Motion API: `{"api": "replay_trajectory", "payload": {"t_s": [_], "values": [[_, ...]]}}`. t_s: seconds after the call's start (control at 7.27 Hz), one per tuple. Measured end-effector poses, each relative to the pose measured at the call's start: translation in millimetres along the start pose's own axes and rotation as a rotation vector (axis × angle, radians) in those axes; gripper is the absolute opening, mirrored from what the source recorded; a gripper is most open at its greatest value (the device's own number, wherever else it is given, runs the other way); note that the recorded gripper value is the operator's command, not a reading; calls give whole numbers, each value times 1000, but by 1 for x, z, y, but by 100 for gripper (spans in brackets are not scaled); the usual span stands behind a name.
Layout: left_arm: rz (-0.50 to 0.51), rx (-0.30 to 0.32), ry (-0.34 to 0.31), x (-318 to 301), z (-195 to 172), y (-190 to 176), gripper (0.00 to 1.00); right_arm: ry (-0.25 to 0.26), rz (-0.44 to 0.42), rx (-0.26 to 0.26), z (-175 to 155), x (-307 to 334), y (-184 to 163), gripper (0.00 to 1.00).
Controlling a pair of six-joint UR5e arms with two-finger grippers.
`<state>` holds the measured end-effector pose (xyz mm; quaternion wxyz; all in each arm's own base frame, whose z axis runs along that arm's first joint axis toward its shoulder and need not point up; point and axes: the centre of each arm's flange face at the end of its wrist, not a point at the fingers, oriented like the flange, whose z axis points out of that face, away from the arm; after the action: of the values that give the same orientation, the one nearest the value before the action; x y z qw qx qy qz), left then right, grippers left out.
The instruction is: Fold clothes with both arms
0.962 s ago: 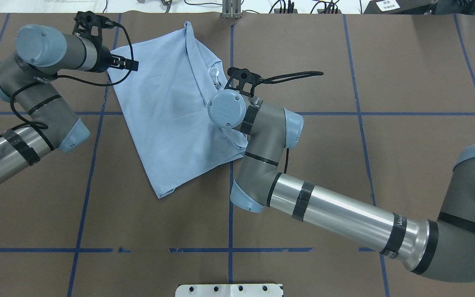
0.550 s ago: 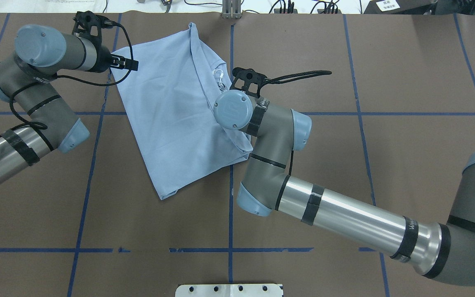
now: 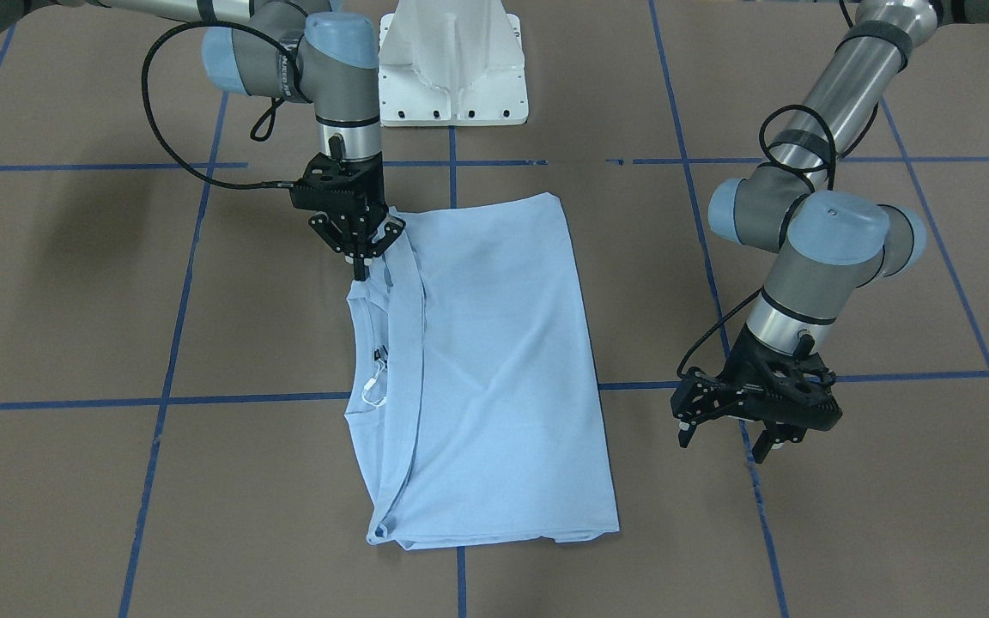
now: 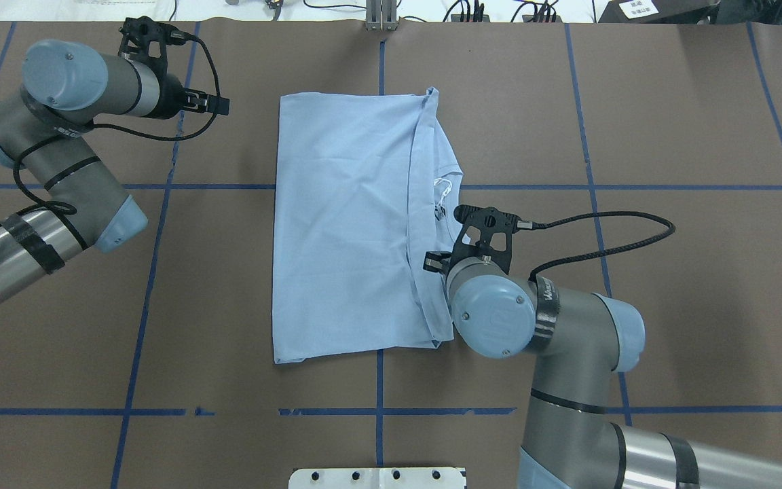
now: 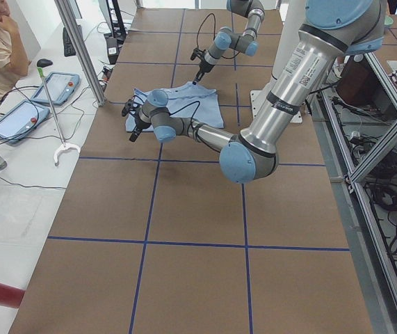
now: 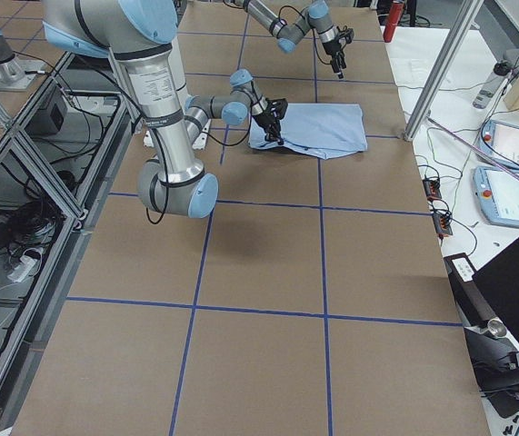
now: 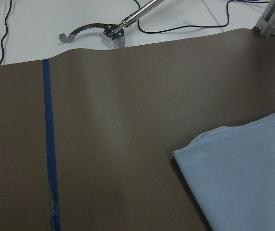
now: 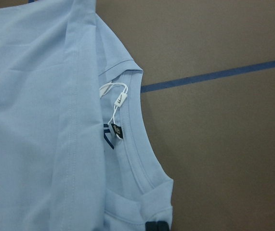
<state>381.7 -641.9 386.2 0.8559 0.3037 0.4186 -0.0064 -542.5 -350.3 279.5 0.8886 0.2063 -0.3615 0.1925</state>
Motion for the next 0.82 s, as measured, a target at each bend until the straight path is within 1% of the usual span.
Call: {"api": "replay_trajectory", "payload": {"t_s": [0.27, 0.41, 0.55, 0.69, 0.82], "values": [[-2, 0, 1, 1, 0, 0, 100, 11, -22, -1, -1, 17, 13, 100], [-3, 0, 1, 1, 0, 0, 100, -6, -47, -21, -10, 17, 14, 100], [-4, 0, 2, 1, 0, 0, 100, -36, -95, -55, -24, 14, 13, 100], [-4, 0, 2, 1, 0, 0, 100, -62, -148, -88, -36, 13, 21, 100], [-4, -3, 2, 2, 1, 2, 100, -79, -209, -114, -43, 10, 44, 100]]}}
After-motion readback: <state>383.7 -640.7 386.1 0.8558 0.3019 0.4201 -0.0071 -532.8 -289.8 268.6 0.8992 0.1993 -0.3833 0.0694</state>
